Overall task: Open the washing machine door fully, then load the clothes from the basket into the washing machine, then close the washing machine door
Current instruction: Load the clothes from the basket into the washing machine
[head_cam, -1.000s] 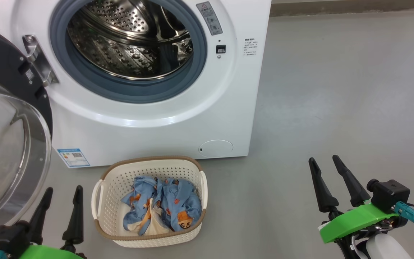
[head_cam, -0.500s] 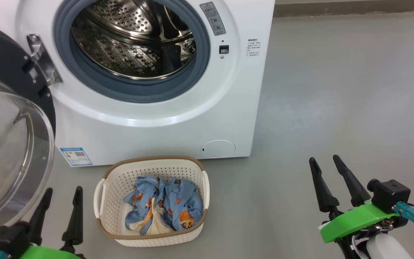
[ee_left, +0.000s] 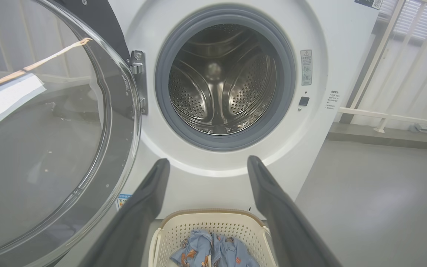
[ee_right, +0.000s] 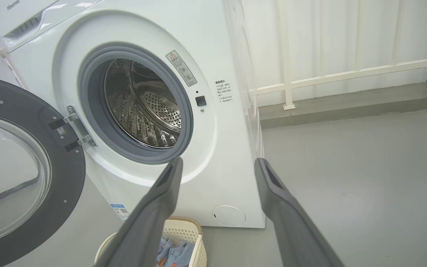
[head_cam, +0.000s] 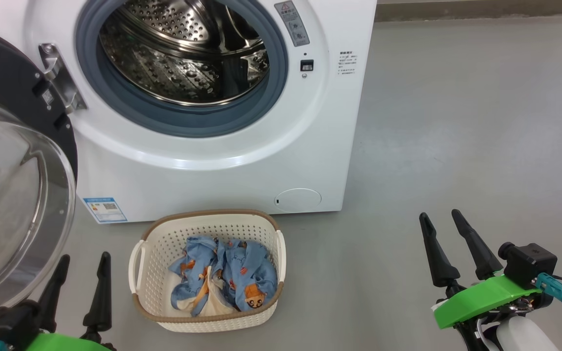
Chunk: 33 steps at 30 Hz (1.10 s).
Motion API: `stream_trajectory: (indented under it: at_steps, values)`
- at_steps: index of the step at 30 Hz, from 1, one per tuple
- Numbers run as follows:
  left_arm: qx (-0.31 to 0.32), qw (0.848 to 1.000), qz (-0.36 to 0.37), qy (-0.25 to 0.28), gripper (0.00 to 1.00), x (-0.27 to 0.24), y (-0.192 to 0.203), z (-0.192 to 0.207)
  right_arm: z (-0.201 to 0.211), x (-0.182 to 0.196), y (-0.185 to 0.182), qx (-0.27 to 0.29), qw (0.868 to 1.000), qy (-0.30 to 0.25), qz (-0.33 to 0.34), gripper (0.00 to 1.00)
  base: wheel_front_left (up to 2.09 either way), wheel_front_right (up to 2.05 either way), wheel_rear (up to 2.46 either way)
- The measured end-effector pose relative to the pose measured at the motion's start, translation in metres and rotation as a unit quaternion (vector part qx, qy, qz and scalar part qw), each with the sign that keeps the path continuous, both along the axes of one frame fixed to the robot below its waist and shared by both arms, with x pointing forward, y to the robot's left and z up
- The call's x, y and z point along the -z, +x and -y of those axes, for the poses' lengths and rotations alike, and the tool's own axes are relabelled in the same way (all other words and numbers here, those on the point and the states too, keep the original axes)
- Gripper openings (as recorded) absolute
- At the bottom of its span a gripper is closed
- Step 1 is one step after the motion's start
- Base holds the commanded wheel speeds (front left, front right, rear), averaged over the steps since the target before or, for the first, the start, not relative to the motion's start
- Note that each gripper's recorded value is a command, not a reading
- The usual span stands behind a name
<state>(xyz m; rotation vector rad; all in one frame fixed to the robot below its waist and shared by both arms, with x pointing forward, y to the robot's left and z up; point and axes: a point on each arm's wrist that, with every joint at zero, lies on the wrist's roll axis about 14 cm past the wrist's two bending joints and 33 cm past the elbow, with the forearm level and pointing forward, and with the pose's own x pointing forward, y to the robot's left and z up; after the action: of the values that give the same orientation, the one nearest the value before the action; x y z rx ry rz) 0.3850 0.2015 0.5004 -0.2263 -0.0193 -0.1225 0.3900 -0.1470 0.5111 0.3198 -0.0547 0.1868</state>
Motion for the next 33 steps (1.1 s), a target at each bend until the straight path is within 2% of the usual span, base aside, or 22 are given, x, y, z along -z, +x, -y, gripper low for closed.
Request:
stream_trajectory:
  at_steps: [21,33]
  values:
    - [0.002,1.000,-0.005,0.002,1.00,0.0037,0.0012,-0.0001,-0.0023,0.0031,0.0016,0.000,1.000,0.005,-0.005,1.00,0.03,-0.03,0.00]
    - [0.001,1.000,-0.004,0.001,1.00,0.0036,0.0004,-0.0010,-0.0035,0.0032,0.0023,-0.002,1.000,0.005,-0.005,1.00,1.18,-1.18,0.00]
